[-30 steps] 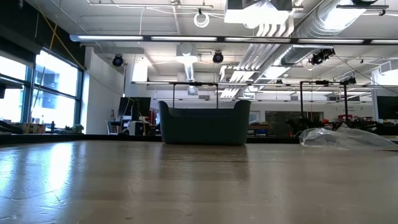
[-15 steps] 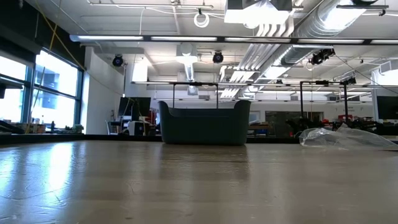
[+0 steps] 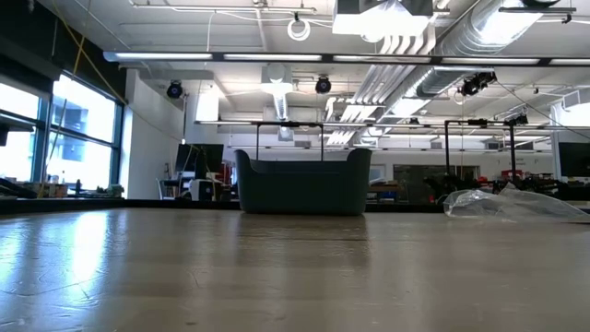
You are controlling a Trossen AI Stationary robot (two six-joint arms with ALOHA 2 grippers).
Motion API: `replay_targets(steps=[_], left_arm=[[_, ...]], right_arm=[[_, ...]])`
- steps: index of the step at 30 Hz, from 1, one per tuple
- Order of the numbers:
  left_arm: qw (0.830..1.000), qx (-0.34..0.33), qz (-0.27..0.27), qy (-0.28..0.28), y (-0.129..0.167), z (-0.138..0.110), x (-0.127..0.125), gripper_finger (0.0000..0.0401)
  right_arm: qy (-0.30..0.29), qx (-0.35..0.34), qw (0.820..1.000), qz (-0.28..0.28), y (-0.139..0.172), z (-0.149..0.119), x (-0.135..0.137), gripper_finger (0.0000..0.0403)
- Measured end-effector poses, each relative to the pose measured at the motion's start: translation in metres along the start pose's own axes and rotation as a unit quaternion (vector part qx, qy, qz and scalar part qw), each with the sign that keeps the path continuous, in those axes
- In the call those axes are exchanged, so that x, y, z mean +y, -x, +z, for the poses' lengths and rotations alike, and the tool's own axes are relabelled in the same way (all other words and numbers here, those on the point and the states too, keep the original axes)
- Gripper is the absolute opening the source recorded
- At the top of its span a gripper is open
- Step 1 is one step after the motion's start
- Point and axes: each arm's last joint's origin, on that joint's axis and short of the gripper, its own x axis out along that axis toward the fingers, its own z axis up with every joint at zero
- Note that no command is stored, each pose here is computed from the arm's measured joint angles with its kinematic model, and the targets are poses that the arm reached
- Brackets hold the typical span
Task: Roll bandage
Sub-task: Roll the green bandage
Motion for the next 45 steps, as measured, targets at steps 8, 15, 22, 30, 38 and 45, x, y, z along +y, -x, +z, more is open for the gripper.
replay_targets(steps=[8, 15, 22, 30, 38, 45], left_arm=[[0.994, -0.02, 0.09, -0.056, 0.006, 0.003, 0.005, 0.0008], [0.982, 0.024, 0.18, -0.047, 0.013, -0.004, 0.017, 0.0008], [0.986, 0.051, 0.157, -0.02, -0.004, -0.022, 0.021, 0.0008], [0.991, 0.05, 0.12, 0.024, -0.027, -0.048, 0.019, 0.0008], [0.983, 0.07, 0.155, 0.063, -0.037, -0.069, 0.029, 0.0008], [0.987, 0.088, 0.133, 0.038, -0.038, -0.07, 0.027, 0.0008]], right_arm=[[-0.039, -0.024, 0.995, 0.083, 0.028, 0.01, 0.03, 0.0003], [-0.072, -0.141, 0.974, 0.16, 0.054, 0.039, 0.042, 0.0001], [-0.117, -0.293, 0.94, 0.128, 0.063, 0.07, 0.017, 0.0], [-0.179, -0.273, 0.935, 0.14, 0.06, 0.073, -0.01, 0.0], [-0.194, -0.186, 0.954, 0.136, 0.053, 0.058, -0.006, 0.0], [-0.213, -0.188, 0.958, 0.022, 0.064, 0.054, -0.001, 0.0]])
